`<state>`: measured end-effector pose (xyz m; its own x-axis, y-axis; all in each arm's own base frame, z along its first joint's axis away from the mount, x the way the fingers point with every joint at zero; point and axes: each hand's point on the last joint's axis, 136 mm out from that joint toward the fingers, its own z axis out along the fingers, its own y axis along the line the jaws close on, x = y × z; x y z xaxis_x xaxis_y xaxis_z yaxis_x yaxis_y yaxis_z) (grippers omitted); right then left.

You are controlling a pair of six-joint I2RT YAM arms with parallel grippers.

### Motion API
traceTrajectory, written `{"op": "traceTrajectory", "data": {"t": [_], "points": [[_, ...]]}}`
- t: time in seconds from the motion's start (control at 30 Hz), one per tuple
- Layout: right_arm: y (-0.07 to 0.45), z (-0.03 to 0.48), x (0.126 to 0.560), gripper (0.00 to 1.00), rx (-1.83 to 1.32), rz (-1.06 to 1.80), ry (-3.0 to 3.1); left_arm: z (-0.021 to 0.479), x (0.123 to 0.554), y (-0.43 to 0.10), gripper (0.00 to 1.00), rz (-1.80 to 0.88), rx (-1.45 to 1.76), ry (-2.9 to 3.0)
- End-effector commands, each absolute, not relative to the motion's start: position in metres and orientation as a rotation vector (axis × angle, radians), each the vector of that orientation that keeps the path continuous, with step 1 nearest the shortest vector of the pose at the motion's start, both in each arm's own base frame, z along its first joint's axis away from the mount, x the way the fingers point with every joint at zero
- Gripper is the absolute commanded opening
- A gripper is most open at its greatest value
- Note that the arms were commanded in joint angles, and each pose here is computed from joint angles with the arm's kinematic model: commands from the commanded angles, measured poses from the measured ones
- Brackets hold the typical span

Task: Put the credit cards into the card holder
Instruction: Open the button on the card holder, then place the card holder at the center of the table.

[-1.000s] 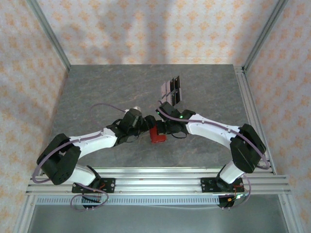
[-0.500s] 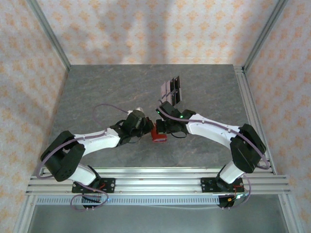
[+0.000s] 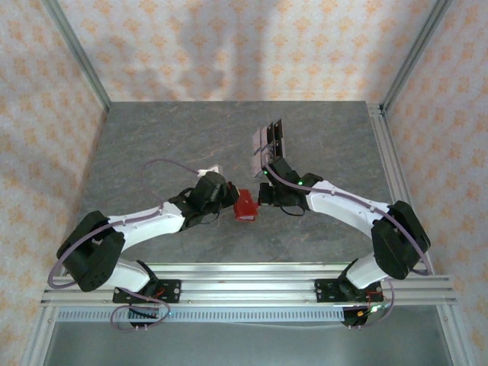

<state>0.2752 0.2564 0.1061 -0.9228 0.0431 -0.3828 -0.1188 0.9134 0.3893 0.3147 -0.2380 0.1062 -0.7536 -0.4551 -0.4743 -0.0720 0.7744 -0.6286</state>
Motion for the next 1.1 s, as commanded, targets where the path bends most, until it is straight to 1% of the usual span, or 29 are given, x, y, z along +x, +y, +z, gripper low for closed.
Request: {"op": "traceTrajectory", "data": {"t": [0.0, 0.03, 0.07, 0.27, 0.4, 0.6, 0.7, 0.77, 0.93, 1.0, 1.03, 1.07], "points": [[0.266, 0.118, 0.276, 0.21, -0.033, 0.674, 2.644, 0.108, 0.313, -0.230, 0.00, -0.737, -0.346, 2.316], [0.267, 0.117, 0.276, 0.28, -0.029, 0.679, 2.643, 0.110, 0.314, -0.230, 0.00, -0.737, -0.339, 2.313], [0.267, 0.117, 0.276, 0.30, -0.029, 0.679, 2.645, 0.110, 0.314, -0.230, 0.00, -0.737, -0.336, 2.312], [0.268, 0.109, 0.277, 0.32, -0.029, 0.670, 2.660, 0.116, 0.314, -0.232, 0.00, -0.751, -0.326, 2.304], [0.270, 0.107, 0.277, 0.41, -0.026, 0.682, 2.667, 0.118, 0.313, -0.231, 0.00, -0.756, -0.323, 2.298], [0.275, 0.099, 0.276, 0.42, -0.028, 0.698, 2.692, 0.124, 0.313, -0.231, 0.00, -0.765, -0.323, 2.282], [0.276, 0.093, 0.275, 0.38, -0.026, 0.706, 2.705, 0.126, 0.313, -0.231, 0.00, -0.767, -0.324, 2.279], [0.277, 0.090, 0.274, 0.33, -0.025, 0.710, 2.713, 0.126, 0.313, -0.231, 0.00, -0.768, -0.326, 2.278], [0.281, 0.083, 0.270, 0.14, -0.026, 0.742, 2.732, 0.127, 0.313, -0.230, 0.00, -0.766, -0.327, 2.273], [0.282, 0.082, 0.269, 0.03, -0.026, 0.752, 2.735, 0.126, 0.313, -0.229, 0.00, -0.761, -0.330, 2.274], [0.282, 0.083, 0.269, 0.00, -0.027, 0.754, 2.732, 0.125, 0.312, -0.228, 0.00, -0.757, -0.329, 2.275], [0.282, 0.084, 0.269, 0.00, -0.025, 0.758, 2.729, 0.125, 0.312, -0.227, 0.00, -0.753, -0.332, 2.275]]}}
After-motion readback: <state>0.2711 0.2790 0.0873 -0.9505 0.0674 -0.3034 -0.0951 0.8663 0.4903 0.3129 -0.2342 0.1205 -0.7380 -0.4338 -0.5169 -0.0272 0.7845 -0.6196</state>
